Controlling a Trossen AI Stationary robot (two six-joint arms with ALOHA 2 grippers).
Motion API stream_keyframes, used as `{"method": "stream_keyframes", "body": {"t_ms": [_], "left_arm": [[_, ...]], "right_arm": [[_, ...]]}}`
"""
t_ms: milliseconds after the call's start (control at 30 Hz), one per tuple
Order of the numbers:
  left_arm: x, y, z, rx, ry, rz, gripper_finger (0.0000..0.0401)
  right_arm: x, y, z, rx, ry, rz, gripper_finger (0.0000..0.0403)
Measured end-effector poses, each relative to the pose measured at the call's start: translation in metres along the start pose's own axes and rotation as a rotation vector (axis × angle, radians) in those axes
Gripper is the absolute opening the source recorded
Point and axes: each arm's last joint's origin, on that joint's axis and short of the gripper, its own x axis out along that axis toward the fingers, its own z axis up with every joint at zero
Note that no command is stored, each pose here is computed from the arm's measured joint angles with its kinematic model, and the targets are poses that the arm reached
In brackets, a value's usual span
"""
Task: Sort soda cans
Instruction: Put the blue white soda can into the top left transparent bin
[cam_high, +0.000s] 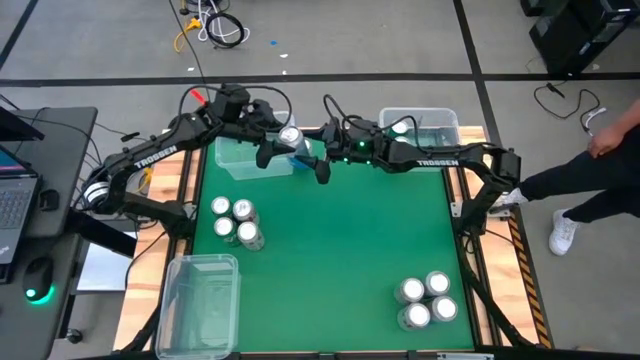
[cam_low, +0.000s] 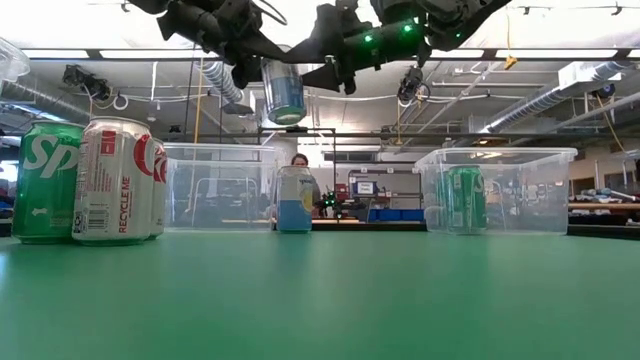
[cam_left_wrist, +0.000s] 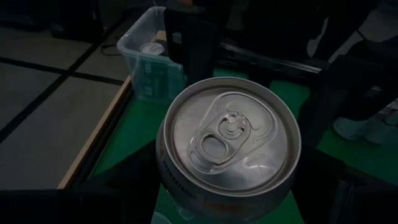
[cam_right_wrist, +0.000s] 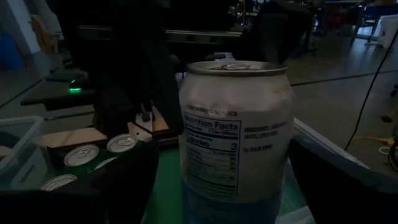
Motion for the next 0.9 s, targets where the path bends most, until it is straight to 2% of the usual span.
{"method": "stream_keyframes", "body": {"t_ms": [300,533,900], "left_arm": [[0.001,-0.002,0.004,-0.014,-0.038,-0.039,0.0289],[0.002,-0.004,0.004,-0.026,-0.038,-0.066,0.0289],[0.003,-0.007,0.001,-0.017,0.002,-0.043,0.0289]], "right_arm": [[0.003,0.0,-0.003,0.014,-0.004,0.014,0.0343],[0.019,-0.004,-0.009,0.048,0.012,0.039,0.0339],[0.031,-0.005,0.006,0.037,0.034,0.057,0.0287]]}}
